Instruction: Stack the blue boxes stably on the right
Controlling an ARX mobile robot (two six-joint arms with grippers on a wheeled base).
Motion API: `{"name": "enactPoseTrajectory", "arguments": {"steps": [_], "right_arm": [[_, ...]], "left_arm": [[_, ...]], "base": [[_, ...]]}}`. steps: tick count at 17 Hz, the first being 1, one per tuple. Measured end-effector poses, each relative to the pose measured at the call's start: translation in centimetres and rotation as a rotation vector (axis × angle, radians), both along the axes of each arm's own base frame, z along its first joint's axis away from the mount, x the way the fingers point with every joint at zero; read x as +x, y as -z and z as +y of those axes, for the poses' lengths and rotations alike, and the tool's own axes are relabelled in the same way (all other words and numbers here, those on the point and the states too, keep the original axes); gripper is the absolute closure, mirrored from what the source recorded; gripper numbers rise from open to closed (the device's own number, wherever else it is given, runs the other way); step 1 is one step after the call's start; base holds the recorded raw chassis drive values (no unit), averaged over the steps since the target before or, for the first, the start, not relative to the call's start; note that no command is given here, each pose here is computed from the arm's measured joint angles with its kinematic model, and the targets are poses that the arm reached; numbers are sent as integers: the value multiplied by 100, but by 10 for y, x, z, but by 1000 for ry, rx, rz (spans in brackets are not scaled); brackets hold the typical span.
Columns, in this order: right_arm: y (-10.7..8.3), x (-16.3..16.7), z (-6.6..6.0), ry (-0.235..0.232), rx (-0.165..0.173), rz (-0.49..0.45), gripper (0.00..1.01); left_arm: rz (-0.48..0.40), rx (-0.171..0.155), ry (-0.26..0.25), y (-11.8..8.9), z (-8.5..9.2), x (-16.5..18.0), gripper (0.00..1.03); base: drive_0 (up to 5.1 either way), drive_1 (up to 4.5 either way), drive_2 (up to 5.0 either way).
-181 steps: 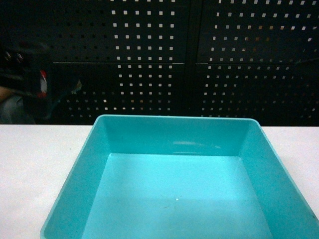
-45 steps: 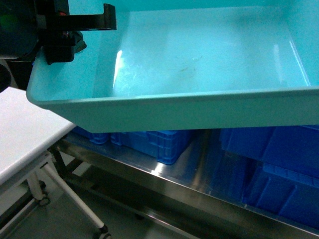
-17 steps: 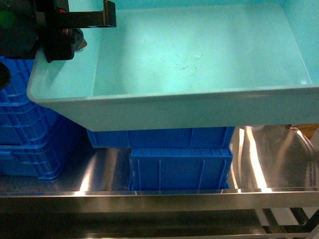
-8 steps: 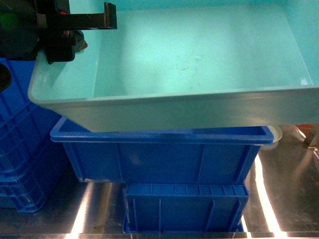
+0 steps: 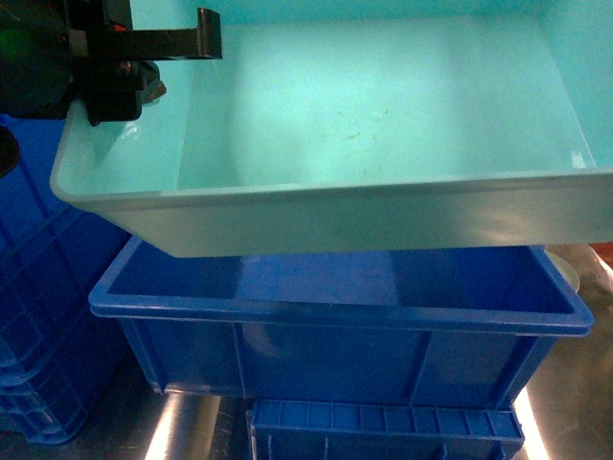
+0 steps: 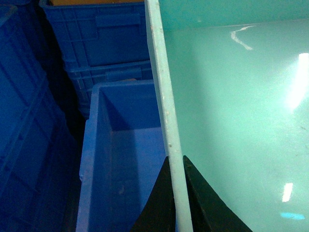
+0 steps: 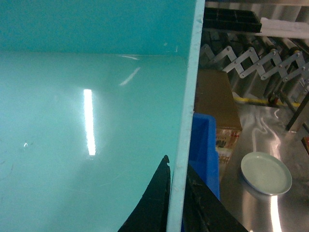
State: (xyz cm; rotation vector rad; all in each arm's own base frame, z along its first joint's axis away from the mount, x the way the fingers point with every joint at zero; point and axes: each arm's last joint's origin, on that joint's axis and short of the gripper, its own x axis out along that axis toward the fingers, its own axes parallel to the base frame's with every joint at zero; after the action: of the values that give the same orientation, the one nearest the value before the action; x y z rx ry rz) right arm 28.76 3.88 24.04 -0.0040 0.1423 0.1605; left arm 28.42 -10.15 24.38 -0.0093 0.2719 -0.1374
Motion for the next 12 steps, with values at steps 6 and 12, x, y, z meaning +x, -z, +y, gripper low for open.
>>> {"name": "enactPoseTrajectory", "arguments": {"steps": [6,12], "right_arm": [[-2,-1,0,0,1,-10,94],[-1,-1,0,0,1,-5,94]], "left_arm": [[-6,-2,-1,-1,0,0,101],[-4,-2,0,-1,0,0,101]], "base": [[6,351,-338],[9,423,-405]]}}
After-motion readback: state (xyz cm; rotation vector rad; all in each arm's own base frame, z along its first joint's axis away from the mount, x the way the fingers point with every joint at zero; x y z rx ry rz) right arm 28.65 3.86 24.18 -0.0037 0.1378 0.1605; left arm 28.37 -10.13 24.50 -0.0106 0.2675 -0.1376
